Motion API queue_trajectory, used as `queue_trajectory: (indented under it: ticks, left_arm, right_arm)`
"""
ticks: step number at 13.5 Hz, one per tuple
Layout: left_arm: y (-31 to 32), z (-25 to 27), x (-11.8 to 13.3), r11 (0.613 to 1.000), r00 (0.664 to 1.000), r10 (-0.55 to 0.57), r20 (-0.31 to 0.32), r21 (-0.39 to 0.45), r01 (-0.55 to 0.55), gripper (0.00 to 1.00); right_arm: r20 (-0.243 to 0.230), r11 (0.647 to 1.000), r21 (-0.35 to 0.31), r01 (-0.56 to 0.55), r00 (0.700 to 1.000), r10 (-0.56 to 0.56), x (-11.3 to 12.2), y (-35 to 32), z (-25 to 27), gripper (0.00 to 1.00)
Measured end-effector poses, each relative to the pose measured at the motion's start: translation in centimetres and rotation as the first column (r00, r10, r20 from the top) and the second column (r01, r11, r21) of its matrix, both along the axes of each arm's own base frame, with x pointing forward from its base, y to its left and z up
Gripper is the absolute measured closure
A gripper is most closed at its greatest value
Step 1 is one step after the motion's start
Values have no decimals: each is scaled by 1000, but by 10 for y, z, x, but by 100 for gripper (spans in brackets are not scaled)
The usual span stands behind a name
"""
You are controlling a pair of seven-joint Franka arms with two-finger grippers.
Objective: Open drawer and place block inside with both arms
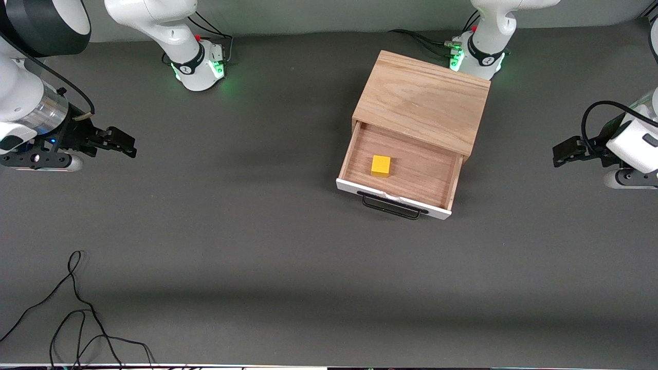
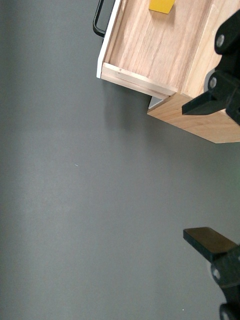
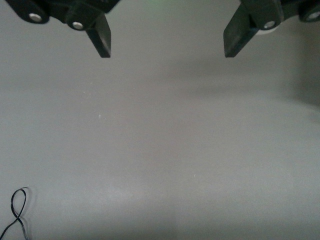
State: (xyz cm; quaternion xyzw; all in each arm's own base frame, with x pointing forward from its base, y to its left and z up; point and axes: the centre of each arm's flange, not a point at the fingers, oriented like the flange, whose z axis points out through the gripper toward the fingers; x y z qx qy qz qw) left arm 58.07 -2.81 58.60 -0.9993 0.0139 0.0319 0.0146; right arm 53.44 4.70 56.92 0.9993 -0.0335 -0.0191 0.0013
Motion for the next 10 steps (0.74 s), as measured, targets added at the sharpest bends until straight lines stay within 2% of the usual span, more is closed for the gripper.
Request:
queue_trajectory:
  ticks: [10]
  left_arm:
    - [0,0,0,1000,1000,0,0,0,0,0]
  right_arm:
    - [3,1000,0,-4,1000,4,1,0,0,0]
